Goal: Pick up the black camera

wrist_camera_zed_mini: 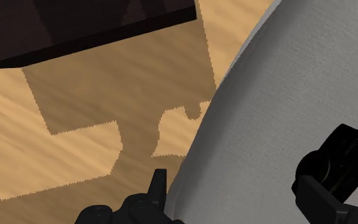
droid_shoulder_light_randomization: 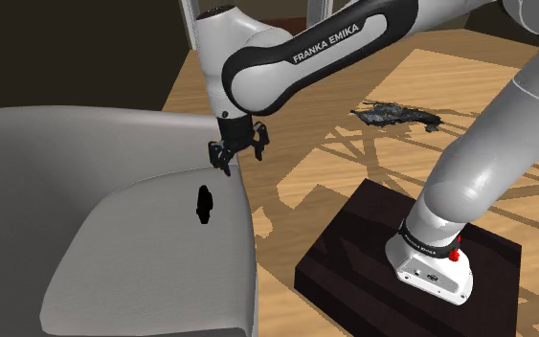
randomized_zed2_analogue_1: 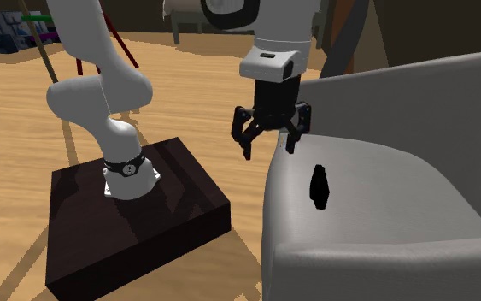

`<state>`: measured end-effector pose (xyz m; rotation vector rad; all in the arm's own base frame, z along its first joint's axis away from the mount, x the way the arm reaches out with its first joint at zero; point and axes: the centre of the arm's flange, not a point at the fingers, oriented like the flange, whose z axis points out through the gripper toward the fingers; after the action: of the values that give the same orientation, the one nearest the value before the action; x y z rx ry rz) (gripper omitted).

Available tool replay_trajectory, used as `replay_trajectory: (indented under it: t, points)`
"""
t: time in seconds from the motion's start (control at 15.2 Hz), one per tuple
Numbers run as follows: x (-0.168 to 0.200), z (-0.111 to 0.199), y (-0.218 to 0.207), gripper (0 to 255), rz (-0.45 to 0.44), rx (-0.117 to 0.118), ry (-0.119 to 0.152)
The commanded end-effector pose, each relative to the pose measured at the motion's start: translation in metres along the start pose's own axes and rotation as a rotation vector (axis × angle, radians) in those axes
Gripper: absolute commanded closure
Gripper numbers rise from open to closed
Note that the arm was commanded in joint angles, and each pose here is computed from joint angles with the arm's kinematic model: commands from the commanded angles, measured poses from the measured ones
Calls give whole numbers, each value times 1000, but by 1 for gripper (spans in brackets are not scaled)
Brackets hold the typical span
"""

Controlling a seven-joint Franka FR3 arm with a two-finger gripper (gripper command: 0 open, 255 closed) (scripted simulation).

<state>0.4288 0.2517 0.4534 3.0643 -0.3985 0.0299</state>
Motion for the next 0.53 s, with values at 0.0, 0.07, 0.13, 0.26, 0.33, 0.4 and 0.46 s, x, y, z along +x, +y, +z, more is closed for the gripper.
replay_trajectory:
  t: [0.0, 0.07, 0.13, 0.26, 0.33, 0.4, 0.46]
  points:
    - [10, 12, -22, 0, 38, 5, -2]
    - [15, 17, -33, 0, 55, 7, -3]
    - [21, 22, -44, 0, 72, 8, -5]
    - [32, 32, -66, 0, 106, 11, -7]
    - [37, 37, -76, 0, 123, 13, -8]
    - [43, 42, -87, 0, 140, 15, -9]
    - [49, 47, -97, 0, 157, 16, -10]
